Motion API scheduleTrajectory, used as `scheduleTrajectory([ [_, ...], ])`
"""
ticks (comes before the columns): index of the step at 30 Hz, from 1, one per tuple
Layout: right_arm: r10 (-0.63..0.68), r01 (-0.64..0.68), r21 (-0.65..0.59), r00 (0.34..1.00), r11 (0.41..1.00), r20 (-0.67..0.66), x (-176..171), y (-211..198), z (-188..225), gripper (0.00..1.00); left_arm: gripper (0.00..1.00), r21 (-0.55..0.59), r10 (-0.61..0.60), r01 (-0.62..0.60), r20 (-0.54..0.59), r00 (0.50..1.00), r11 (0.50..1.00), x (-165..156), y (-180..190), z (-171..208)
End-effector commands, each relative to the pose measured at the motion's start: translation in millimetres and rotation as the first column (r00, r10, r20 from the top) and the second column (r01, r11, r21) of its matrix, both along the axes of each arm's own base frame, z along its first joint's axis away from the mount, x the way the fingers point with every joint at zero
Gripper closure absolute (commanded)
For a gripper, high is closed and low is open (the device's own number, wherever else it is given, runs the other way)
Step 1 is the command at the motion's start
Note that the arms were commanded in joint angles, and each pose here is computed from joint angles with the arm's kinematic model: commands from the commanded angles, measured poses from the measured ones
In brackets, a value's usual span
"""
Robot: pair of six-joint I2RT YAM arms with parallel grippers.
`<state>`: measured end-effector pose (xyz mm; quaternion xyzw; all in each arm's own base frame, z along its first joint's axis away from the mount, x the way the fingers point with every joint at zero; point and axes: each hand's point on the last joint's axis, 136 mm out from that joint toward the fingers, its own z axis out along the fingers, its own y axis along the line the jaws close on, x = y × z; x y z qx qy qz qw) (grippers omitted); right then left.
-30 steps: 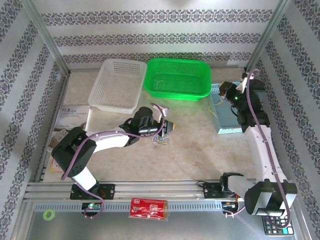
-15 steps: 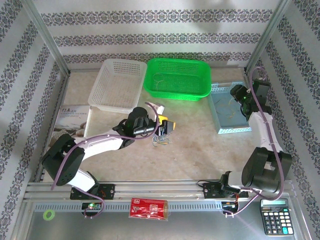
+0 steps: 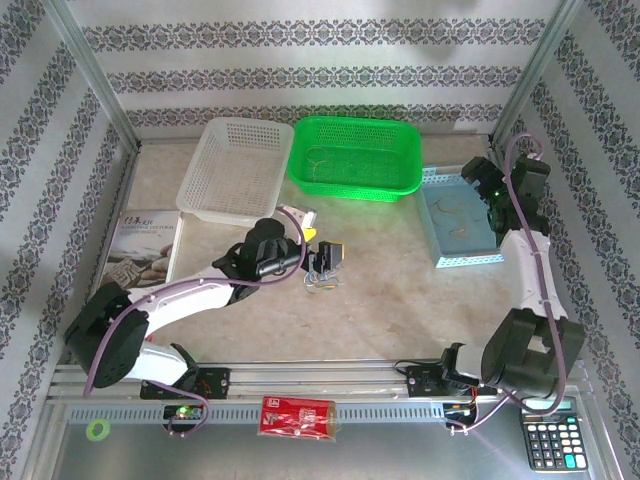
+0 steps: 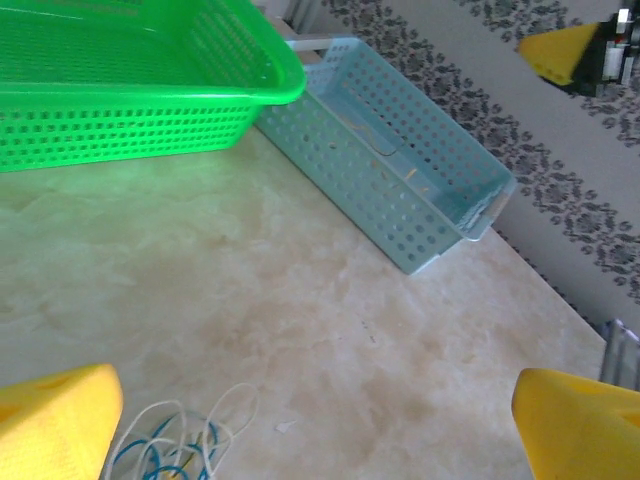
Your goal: Untangle the cables
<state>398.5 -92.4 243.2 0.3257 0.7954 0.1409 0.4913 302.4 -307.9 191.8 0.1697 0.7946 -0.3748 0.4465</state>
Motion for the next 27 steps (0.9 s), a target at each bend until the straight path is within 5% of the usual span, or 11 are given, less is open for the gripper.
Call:
scheduleTrajectory([
  [1,0.037,-0.040,0.039,0.997,0.998,0.071,-2,15,11,0.02,0.00,0.020,0.079,-0.080,0.050,0.996,0.997,5,14,7],
  [13,0.364,-0.388,0.188,0.919,0.902,0.150,-24,137,2,0.15,0.00,0.071,0.207,-0.207,0.011,0.978,0.976,6,42,1],
  [27,0.679,-0.655,0.198,0.728,0.729,-0.091,-90,278,-103,0.36,0.00,0.126,0.248,-0.237,-0.087,0.965,0.963,-11,62,-13],
])
